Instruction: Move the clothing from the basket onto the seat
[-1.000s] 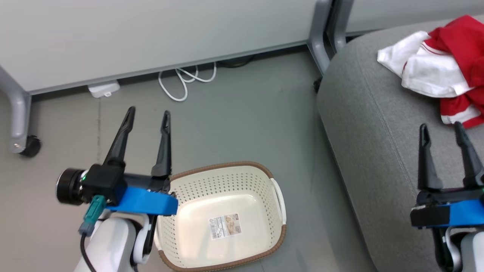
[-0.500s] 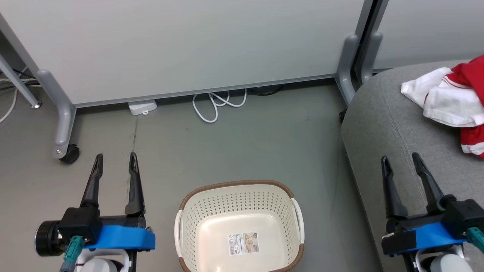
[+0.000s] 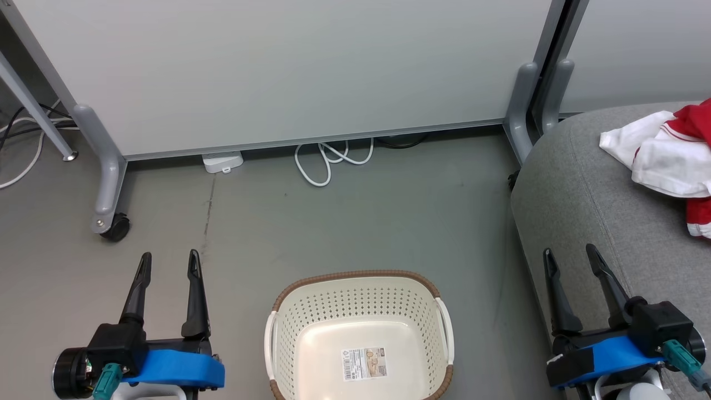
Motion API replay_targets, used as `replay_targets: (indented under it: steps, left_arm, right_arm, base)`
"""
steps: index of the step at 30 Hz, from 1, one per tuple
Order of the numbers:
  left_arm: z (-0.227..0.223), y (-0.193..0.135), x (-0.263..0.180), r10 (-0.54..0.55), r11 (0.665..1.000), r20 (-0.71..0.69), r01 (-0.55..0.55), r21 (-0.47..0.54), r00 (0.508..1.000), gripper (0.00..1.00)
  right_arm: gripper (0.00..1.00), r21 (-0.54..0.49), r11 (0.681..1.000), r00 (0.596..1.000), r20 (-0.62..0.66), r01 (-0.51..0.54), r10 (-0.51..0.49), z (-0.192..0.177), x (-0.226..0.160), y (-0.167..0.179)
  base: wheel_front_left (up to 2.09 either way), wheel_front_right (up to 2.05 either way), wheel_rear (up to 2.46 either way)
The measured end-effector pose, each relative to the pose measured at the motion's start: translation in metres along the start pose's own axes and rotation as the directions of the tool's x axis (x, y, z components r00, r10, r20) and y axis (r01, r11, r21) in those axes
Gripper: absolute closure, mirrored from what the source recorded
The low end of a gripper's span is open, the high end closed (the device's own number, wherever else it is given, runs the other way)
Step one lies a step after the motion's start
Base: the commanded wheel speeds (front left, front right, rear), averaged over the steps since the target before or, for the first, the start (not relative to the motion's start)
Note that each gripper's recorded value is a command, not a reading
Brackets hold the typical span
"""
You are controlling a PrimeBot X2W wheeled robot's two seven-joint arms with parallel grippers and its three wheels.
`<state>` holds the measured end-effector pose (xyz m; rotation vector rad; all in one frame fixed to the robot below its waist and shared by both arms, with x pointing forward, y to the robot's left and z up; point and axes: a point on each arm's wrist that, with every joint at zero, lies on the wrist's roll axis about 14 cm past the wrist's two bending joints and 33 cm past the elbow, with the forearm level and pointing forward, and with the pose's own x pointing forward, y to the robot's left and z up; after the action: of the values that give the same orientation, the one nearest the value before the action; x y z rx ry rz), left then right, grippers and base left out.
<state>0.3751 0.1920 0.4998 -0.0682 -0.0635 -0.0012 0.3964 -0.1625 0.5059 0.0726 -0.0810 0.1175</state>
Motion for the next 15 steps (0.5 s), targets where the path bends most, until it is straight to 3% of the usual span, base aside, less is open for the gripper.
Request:
replay_targets:
  steps: [6,7,15]
  left_arm:
    - [0.001,0.002,-0.004,0.002,1.0,0.001,-0.002,0.001,1.0,0.0]
    - [-0.001,0.001,-0.004,0.003,1.0,-0.004,-0.003,0.0,1.0,1.0]
    - [-0.03,0.006,-0.017,0.03,0.997,-0.11,-0.037,-0.064,0.993,1.0]
  right_arm:
    - [0.0,0.007,1.0,1.0,0.003,-0.005,0.005,0.001,0.0,0.003]
    - [1.0,0.008,1.0,1.0,0.0,-0.005,0.005,0.0,-0.001,0.003]
    - [1.0,0.071,0.997,0.997,-0.08,0.029,-0.023,-0.022,-0.009,-0.002]
  base:
    - [0.0,0.0,0.0]
    - [0.0,0.0,0.0]
    - [0.0,0.0,0.0]
